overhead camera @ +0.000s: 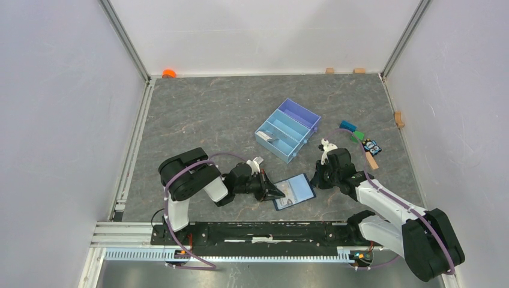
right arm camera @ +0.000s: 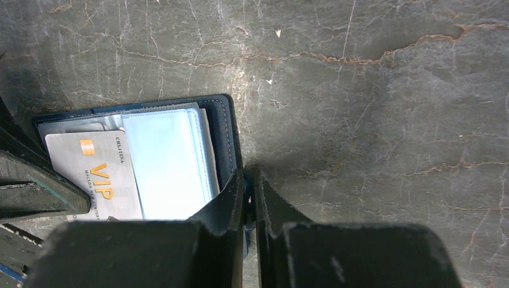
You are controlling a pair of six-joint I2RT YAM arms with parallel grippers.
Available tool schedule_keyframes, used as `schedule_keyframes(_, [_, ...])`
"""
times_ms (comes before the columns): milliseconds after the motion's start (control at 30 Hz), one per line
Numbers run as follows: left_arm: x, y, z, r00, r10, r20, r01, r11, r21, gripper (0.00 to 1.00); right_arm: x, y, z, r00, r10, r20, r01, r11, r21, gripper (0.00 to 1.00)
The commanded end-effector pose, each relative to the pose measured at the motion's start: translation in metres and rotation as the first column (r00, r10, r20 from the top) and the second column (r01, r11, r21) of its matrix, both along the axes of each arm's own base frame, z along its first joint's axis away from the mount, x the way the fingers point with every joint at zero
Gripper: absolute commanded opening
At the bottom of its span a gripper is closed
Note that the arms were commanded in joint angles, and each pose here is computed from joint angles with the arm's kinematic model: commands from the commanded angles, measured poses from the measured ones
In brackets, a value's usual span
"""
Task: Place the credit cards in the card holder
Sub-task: Insert the credit card into the card holder.
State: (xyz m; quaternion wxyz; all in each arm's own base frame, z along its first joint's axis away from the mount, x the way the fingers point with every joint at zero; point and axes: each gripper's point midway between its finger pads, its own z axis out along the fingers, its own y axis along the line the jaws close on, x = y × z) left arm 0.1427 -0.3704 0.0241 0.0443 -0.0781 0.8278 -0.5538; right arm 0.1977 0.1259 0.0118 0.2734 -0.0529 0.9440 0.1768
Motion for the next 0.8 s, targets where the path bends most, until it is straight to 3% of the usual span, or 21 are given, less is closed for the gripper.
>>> schedule_keyframes(0, [0.004,-0.001,0.012,0.999,0.039,-0.011,-0.04,0.999,-0.031,0.02,-0.032,-0.022,-0.026,0.992,-0.018,-0.126,0.005,0.995,-0.102,0.0])
schedule_keyframes(400, [0.004,-0.005,0.025,0.999,0.046,-0.029,-0.049,0.994,-0.093,0.02,-0.031,-0.022,-0.024,0.992,-0.02,-0.122,0.008,0.995,-0.102,0.0])
schedule_keyframes(767, [0.004,-0.005,0.011,0.999,0.034,-0.013,-0.035,0.998,-0.048,0.02,-0.031,-0.022,-0.024,0.992,-0.02,-0.123,0.007,0.995,-0.103,0.0])
